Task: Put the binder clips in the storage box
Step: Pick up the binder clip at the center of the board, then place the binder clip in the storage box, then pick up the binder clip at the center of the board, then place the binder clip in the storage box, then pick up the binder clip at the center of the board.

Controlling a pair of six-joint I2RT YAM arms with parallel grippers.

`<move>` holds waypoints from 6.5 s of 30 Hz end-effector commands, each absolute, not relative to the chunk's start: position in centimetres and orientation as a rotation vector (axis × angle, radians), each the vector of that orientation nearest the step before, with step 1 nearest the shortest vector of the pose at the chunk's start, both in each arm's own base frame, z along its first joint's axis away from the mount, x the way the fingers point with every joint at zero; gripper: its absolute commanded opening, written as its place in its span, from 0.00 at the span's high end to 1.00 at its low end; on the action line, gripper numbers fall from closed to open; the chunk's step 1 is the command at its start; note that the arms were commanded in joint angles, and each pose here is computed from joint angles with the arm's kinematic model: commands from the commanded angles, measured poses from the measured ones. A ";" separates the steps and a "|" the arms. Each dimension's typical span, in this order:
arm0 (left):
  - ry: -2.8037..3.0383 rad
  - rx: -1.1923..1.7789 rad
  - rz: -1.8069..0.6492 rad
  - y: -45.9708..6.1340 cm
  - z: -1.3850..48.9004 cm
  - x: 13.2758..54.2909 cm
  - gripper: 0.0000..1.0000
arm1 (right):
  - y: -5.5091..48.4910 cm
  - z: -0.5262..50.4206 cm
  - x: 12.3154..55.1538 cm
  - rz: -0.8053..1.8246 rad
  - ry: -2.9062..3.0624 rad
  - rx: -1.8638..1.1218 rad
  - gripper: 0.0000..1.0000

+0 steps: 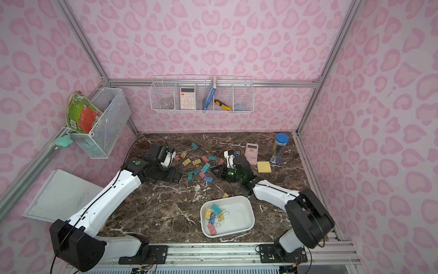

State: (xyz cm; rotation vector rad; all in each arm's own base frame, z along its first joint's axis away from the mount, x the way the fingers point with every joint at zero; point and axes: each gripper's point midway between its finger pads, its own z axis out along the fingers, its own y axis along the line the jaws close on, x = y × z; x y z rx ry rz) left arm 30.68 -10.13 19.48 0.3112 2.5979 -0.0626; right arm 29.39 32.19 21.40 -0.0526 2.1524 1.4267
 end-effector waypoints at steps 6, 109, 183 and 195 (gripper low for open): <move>2.509 0.346 -0.021 -9.3 21.0 30.4 0.01 | 23.2 20.1 20.1 0.926 2.397 -0.255 1.00; 2.511 0.333 0.036 -8.6 20.9 30.3 0.01 | 30.6 19.3 29.6 0.602 2.428 -0.270 1.00; 2.482 0.268 0.091 -7.6 21.5 30.5 0.01 | 32.0 8.4 47.4 -0.008 2.477 -0.373 0.61; 2.492 0.274 0.088 -7.7 21.3 30.5 0.01 | 31.8 5.9 46.9 -0.122 2.513 -0.380 0.61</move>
